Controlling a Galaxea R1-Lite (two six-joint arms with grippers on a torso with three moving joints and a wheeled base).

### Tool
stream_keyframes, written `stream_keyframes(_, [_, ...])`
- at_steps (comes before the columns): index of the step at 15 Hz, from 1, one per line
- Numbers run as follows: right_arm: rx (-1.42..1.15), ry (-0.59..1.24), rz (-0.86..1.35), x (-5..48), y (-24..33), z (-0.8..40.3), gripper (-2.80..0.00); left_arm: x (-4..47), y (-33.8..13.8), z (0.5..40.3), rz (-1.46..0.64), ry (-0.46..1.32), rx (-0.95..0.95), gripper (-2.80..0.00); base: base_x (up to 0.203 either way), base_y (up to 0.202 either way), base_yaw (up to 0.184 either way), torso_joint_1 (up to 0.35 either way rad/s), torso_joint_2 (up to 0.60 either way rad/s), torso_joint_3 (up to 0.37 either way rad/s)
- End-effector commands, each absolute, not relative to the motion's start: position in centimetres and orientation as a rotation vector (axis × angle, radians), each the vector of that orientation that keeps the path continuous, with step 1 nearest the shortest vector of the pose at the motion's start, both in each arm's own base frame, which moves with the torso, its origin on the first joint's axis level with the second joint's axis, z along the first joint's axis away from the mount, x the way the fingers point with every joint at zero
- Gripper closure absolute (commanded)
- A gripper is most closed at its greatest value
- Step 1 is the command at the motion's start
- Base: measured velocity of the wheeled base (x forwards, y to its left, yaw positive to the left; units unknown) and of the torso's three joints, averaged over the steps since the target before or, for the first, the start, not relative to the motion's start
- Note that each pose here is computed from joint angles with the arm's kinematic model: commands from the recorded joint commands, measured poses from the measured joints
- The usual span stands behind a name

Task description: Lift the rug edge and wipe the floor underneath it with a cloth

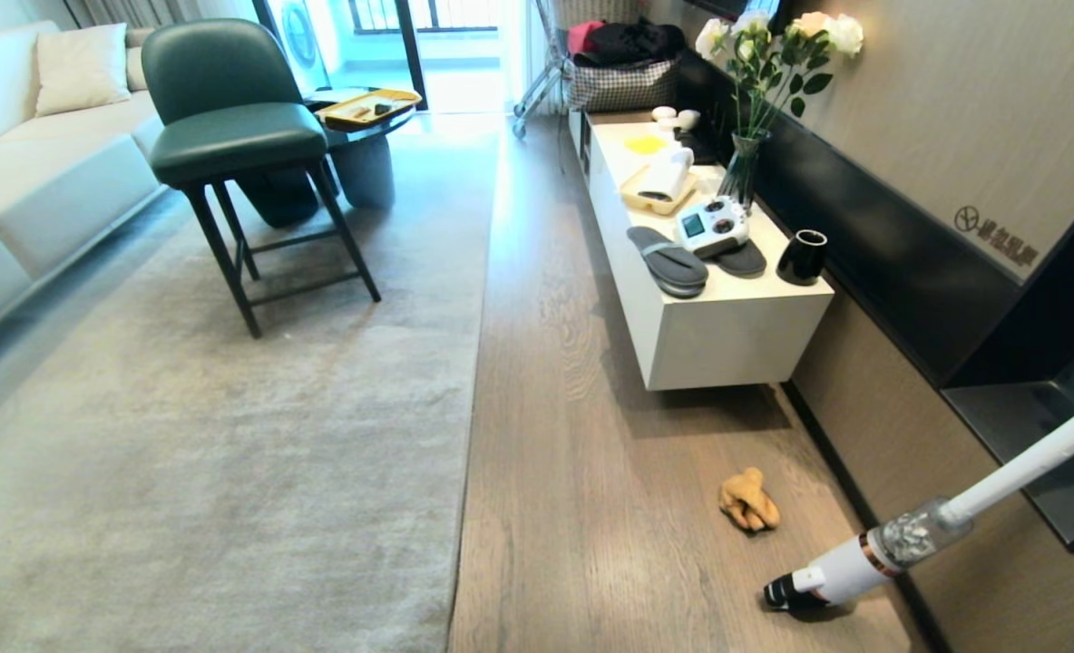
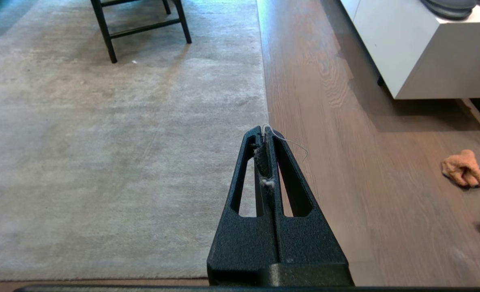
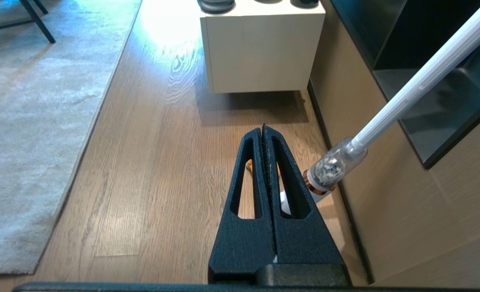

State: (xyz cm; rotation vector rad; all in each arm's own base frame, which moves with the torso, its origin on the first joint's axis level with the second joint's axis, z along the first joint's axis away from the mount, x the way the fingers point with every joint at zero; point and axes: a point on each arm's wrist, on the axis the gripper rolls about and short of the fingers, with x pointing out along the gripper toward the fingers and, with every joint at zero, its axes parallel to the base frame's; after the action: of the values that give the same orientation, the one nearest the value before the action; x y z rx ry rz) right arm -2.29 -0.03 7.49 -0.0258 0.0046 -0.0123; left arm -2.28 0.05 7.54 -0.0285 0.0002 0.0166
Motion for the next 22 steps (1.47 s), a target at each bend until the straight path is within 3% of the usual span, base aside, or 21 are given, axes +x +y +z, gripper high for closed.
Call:
stream_keyframes(1, [-0.026, 0.006, -0.013, -2.28, -0.03, 7.49, 0.00, -2.28, 0.05, 7.55, 0.017, 0.000, -0.029, 0.00, 0.000, 0.000, 0.000, 0.007, -0.43, -0.417])
stream_keyframes(11, [-0.031, 0.006, -0.012, -2.28, -0.03, 7.49, 0.00, -2.28, 0.05, 7.55, 0.017, 0.000, -0.029, 0.00, 0.000, 0.000, 0.000, 0.074, -0.46, -0.381])
stream_keyframes(22, [-0.032, 0.006, -0.014, -2.28, -0.03, 7.49, 0.00, -2.28, 0.05, 7.55, 0.017, 0.000, -0.029, 0.00, 0.000, 0.000, 0.000, 0.178, -0.53, -0.352])
